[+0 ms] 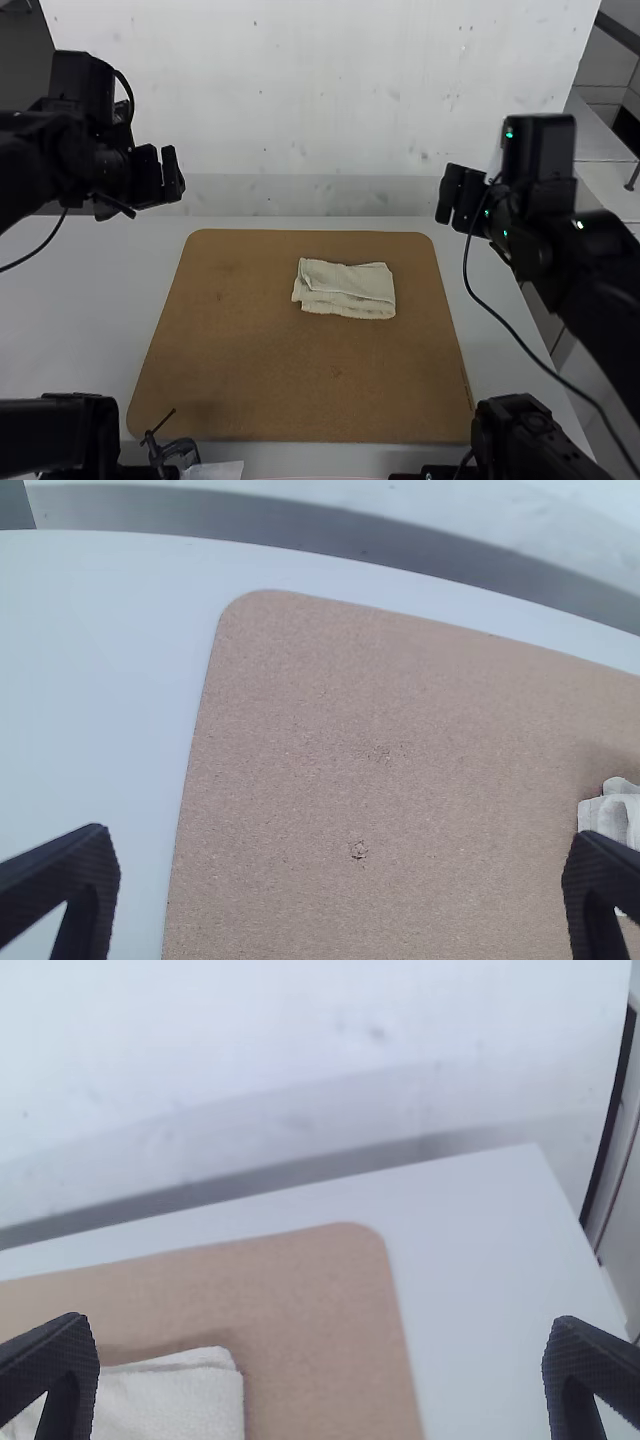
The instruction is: Fold the towel.
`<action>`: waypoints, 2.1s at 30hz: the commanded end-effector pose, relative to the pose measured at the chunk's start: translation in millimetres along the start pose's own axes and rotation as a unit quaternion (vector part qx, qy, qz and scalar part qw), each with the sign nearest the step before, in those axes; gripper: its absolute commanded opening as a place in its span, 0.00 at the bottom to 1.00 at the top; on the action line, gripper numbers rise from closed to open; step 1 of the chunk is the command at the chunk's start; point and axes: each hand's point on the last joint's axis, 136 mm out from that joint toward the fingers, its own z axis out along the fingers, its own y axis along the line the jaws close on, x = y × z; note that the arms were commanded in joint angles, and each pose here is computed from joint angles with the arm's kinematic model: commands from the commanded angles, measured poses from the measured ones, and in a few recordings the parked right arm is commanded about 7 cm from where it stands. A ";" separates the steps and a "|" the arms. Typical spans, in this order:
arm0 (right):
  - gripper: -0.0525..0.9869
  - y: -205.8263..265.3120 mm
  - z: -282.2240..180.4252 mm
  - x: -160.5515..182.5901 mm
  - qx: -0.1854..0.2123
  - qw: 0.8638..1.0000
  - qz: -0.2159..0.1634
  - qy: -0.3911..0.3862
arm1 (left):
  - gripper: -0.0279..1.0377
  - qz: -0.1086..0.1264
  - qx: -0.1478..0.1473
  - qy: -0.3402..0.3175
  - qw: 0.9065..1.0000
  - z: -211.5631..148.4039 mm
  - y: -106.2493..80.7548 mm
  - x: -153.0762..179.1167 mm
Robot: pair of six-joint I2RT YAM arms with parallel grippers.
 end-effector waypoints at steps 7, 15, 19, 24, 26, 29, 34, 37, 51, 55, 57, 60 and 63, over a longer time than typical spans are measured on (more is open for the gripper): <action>0.98 -32.4 -28.1 24.3 0.038 0.997 -0.012 -0.070 | 0.96 -0.016 -0.002 -0.078 0.997 -39.4 7.3 11.9; 0.98 -45.6 -36.6 26.2 0.061 0.991 -0.025 -0.113 | 0.96 -0.021 -0.019 -0.116 0.993 -55.3 19.2 19.4; 0.98 -43.0 -42.7 24.1 0.053 0.990 -0.028 -0.131 | 0.96 -0.028 -0.027 -0.157 0.987 -72.6 25.8 17.6; 0.98 -44.6 -38.4 29.4 0.057 0.990 -0.032 -0.124 | 0.96 -0.042 -0.053 -0.200 0.977 -88.2 42.5 25.6; 0.98 -44.8 -35.9 31.6 0.057 0.990 -0.033 -0.122 | 0.96 -0.050 -0.063 -0.216 0.973 -92.6 49.9 29.4; 0.98 -46.3 -33.5 34.4 0.061 0.990 -0.033 -0.120 | 0.96 -0.057 -0.073 -0.227 0.970 -95.2 57.3 37.5; 0.98 -47.2 -26.9 44.7 0.061 0.992 -0.037 -0.103 | 0.96 -0.018 -0.089 -0.251 0.964 -98.1 65.0 52.1; 0.98 -48.3 -25.6 52.3 0.063 0.993 -0.040 -0.087 | 0.96 0.032 -0.105 -0.199 0.974 -87.9 68.8 75.3; 0.98 -46.7 -42.1 100.1 0.049 0.998 -0.031 0.040 | 0.96 0.120 -0.059 -0.066 0.989 -68.4 56.9 135.7; 0.98 -45.4 -48.0 112.5 0.043 0.996 -0.026 0.071 | 0.96 0.121 -0.051 -0.068 0.989 -68.6 54.2 135.8; 0.98 -43.5 -52.4 120.2 0.036 0.995 -0.026 0.090 | 0.96 0.121 -0.050 -0.068 0.989 -68.6 53.9 135.8; 0.98 -34.1 -55.3 127.2 0.008 0.994 -0.013 0.107 | 0.96 0.119 -0.051 -0.068 0.989 -68.6 54.2 135.8; 0.98 -34.3 -55.1 127.0 0.009 0.994 -0.013 0.107 | 0.96 0.119 -0.051 -0.068 0.989 -68.6 54.2 135.8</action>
